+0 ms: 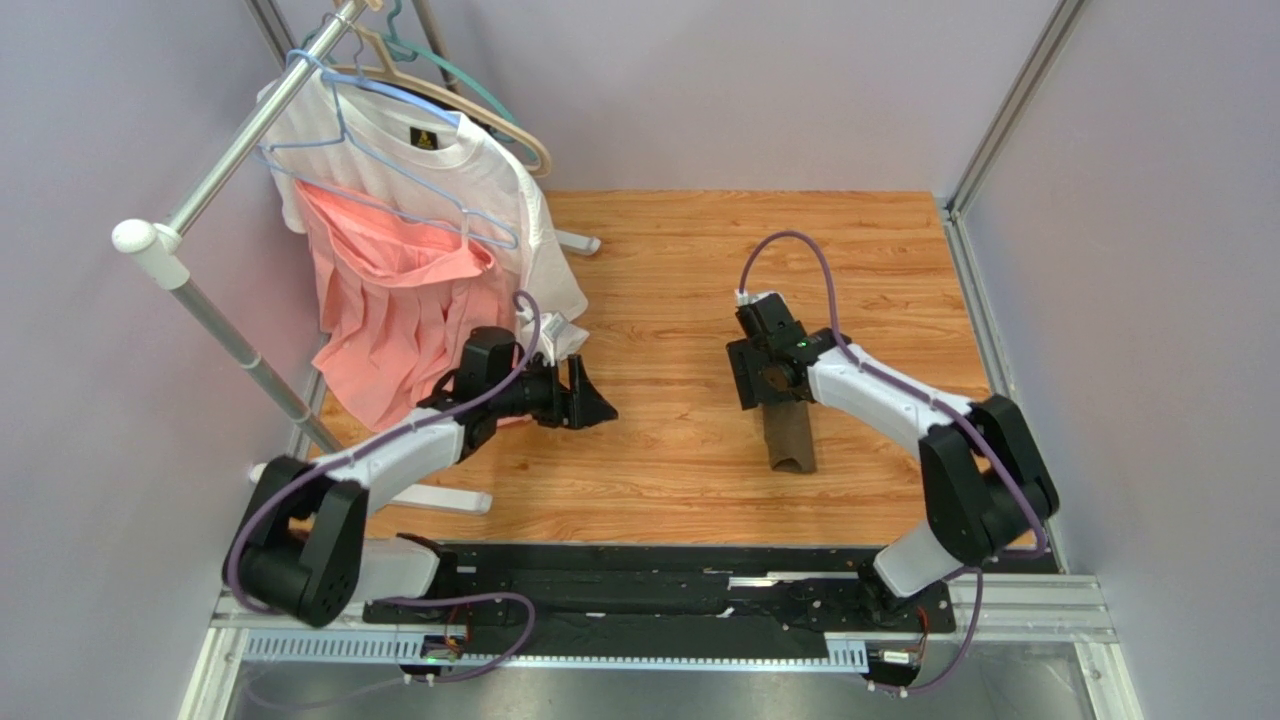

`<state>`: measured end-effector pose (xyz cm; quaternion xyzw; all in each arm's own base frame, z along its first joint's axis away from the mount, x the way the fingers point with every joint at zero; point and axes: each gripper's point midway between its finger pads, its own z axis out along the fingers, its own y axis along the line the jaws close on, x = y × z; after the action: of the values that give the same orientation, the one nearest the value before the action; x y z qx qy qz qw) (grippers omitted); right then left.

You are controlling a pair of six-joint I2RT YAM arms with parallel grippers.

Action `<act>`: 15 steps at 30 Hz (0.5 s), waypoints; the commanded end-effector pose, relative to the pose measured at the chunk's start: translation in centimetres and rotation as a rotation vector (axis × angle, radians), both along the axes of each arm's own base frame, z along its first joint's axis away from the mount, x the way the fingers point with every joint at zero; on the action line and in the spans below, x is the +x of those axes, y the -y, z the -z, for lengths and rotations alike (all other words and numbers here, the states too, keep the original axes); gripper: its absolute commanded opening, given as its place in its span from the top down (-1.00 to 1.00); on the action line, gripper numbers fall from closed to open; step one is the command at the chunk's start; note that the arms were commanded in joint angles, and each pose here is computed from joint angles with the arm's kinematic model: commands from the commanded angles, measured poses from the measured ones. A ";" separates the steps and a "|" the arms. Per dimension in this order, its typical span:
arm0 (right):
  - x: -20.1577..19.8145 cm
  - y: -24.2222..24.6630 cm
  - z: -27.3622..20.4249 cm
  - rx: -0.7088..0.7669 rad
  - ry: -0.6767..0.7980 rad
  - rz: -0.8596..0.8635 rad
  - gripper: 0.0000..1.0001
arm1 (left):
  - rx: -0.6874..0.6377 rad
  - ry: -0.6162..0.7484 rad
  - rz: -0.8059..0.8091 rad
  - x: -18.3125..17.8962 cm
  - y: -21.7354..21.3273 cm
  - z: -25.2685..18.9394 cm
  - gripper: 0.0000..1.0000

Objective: Fold the napkin, place the utensils inside, and roll it up
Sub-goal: Roll the napkin with the utensil

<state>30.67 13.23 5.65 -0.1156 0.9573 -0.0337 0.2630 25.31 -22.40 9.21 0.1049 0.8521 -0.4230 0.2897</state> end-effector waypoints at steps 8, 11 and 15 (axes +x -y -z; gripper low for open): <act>2.6 1.4 -10.0 0.329 0.240 0.054 -0.35 | 0.152 0.520 -0.163 -2.2 -5.2 -16.1 -0.66; 2.1 4.3 -13.0 0.437 0.314 0.114 -0.36 | 0.225 0.597 -0.306 -2.9 -9.4 -19.5 -0.82; 0.4 8.1 -16.6 0.485 0.445 0.182 -0.37 | 0.305 0.631 -0.457 -3.3 -14.2 -21.2 -0.98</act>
<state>32.35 6.74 18.12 0.0252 0.8998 0.1083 0.4220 22.29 -13.53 31.75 0.1236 0.7380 -0.2689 0.6064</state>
